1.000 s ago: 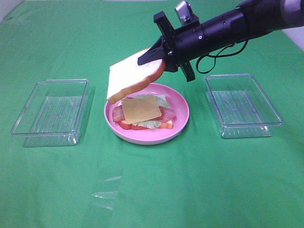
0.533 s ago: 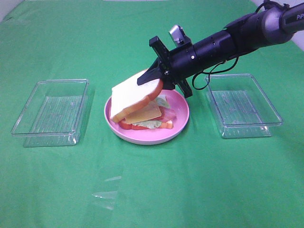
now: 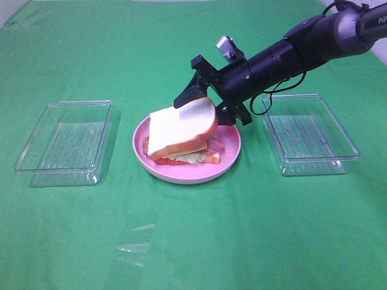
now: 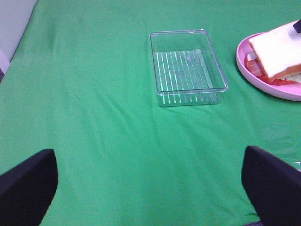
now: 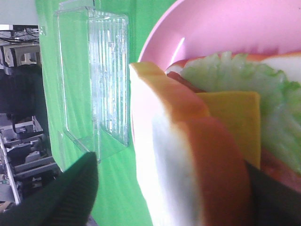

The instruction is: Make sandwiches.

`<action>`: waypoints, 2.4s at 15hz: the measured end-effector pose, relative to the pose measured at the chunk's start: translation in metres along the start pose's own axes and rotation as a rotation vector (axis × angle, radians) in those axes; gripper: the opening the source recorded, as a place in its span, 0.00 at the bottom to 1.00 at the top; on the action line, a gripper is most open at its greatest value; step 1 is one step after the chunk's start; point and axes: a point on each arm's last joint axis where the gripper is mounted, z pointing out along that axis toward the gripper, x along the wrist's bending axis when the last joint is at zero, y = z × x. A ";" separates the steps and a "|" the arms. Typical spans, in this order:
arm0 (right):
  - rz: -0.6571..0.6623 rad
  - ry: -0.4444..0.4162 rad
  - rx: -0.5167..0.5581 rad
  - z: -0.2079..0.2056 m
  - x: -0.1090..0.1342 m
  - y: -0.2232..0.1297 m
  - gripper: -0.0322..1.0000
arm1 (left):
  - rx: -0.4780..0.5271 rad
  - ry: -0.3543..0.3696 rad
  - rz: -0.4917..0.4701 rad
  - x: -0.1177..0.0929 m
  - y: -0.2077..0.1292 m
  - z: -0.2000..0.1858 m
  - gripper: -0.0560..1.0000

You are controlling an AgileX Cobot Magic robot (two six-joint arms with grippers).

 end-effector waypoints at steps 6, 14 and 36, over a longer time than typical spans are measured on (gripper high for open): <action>-0.117 -0.371 -0.030 -0.061 0.034 0.012 0.81 | 0.000 0.000 0.000 0.000 0.000 0.000 0.98; -0.022 -0.799 -0.121 -0.187 0.007 0.032 0.81 | 0.000 0.000 0.000 0.000 0.000 0.000 0.98; -0.235 -0.798 -0.648 -0.227 0.036 -0.416 0.81 | 0.000 0.000 0.000 0.000 0.000 0.000 0.98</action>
